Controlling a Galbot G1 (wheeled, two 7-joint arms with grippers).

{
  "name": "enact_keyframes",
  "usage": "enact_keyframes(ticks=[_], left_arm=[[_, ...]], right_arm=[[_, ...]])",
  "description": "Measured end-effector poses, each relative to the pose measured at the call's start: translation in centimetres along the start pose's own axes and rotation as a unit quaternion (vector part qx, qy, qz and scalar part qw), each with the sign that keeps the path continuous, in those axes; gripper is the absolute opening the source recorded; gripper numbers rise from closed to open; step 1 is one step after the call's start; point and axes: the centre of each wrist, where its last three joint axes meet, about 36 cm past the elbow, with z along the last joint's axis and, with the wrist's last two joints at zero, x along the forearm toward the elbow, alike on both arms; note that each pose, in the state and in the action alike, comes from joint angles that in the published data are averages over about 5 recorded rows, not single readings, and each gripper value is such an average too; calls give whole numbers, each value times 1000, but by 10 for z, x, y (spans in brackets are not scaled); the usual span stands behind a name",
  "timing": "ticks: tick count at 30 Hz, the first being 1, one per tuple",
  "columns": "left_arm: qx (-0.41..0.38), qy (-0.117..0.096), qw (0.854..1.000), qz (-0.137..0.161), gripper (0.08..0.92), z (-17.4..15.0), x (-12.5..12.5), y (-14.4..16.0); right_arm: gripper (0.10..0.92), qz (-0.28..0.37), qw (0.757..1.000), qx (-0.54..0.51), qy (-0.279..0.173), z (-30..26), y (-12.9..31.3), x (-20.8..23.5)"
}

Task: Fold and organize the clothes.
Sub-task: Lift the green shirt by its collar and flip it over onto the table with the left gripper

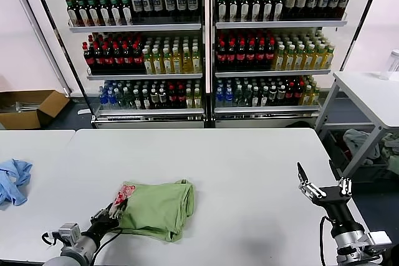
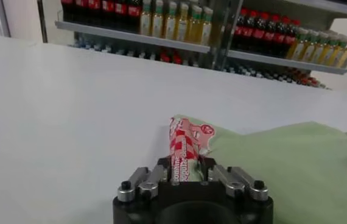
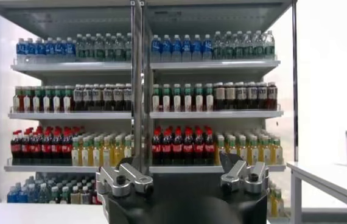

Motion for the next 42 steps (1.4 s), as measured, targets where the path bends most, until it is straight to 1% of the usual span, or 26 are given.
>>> enact_keyframes(ticks=[5, 8, 15, 18, 21, 24, 27, 30, 33, 36, 38, 40, 42], left_arm=[[-17, -13, 1000, -9, 196, -2, 5, -2], [-29, -26, 999, -16, 147, -6, 8, -4], [-56, -63, 996, -38, 142, -26, 17, -3], [-69, -80, 993, -56, 142, -38, 20, 6], [-85, -100, 988, -76, 142, -55, 25, 21], [-107, -123, 982, -96, 142, -81, 33, 41], [-136, -152, 973, -110, 142, -117, 45, 59], [-169, -182, 962, -111, 142, -152, 57, 67], [-201, -199, 954, -102, 142, -171, 64, 68], [-233, -208, 945, -97, 142, -172, 62, 68], [-254, -207, 940, -96, 142, -163, 54, 70], [-272, -200, 937, -93, 142, -144, 43, 72], [-283, -188, 937, -83, 142, -118, 28, 70]], right_arm=[[823, 0, 1000, 0, -2, 0, 1, -1], [823, -1, 1000, 0, -3, -1, 1, -1], [823, -5, 1000, -2, -6, -1, 4, -4], [823, -7, 1000, -1, -7, -2, 4, -5], [823, -9, 1000, -1, -9, -3, 5, -7], [823, -10, 1000, -1, -12, -4, 5, -9], [823, -11, 1000, -2, -14, -5, 5, -11], [823, -12, 1000, -2, -15, -6, 5, -11], [823, -12, 1000, -3, -16, -6, 6, -11], [823, -10, 1000, -4, -16, -5, 6, -10], [823, -10, 1000, -5, -17, -5, 7, -10], [823, -11, 1000, -5, -18, -6, 7, -10], [823, -12, 1000, -5, -20, -7, 7, -10]])
